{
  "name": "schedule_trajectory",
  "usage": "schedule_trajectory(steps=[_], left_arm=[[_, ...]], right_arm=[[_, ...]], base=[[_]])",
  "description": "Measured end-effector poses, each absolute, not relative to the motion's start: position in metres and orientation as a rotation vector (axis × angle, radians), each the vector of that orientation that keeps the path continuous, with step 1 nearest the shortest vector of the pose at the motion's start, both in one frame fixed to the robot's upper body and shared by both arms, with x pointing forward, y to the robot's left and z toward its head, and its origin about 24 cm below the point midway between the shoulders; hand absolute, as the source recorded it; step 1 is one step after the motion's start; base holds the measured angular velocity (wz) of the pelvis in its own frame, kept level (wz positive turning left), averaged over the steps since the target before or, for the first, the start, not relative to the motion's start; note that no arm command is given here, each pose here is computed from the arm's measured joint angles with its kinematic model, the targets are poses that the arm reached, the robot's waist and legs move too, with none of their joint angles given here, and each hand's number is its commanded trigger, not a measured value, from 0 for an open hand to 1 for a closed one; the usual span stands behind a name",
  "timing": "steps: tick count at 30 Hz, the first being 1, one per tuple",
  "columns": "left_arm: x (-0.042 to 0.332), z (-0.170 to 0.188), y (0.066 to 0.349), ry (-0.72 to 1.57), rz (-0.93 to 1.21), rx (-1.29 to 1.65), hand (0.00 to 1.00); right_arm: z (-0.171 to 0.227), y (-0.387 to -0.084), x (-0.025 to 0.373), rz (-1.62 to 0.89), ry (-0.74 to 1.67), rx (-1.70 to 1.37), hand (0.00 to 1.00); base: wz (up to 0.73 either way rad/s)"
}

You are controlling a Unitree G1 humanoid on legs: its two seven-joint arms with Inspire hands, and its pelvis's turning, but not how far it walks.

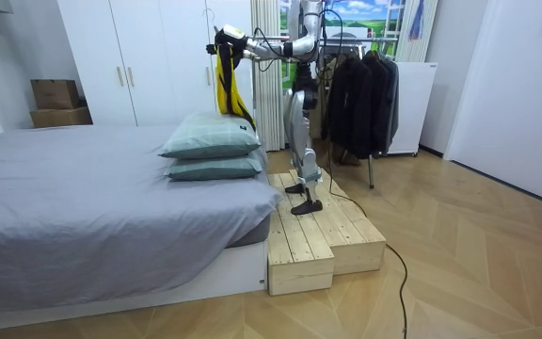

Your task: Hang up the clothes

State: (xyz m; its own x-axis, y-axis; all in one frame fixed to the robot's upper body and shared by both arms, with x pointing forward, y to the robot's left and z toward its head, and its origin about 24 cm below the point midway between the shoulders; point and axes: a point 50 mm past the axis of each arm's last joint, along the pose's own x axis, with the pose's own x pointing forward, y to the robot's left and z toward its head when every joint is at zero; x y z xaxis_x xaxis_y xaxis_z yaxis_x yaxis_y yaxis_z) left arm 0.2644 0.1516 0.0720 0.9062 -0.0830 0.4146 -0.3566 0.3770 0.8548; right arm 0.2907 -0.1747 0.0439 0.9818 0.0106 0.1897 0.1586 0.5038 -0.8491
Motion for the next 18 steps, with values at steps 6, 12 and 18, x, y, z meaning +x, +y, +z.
schedule_trajectory(steps=[6,12,18], left_arm=[[0.2649,0.0714,0.1539,-0.409,0.194,1.19,1.0],[0.265,0.0712,0.1553,-0.404,0.196,1.198,1.0],[0.265,0.0711,0.1552,-0.403,0.197,1.198,1.0]], right_arm=[[0.0408,-0.1705,0.2973,-0.069,-0.172,-1.056,0.0],[0.0383,-0.1698,0.2978,-0.061,-0.163,-1.059,0.0],[0.0373,-0.1704,0.2976,-0.066,-0.161,-1.061,0.0]], base=[[0.0],[0.0],[0.0]])
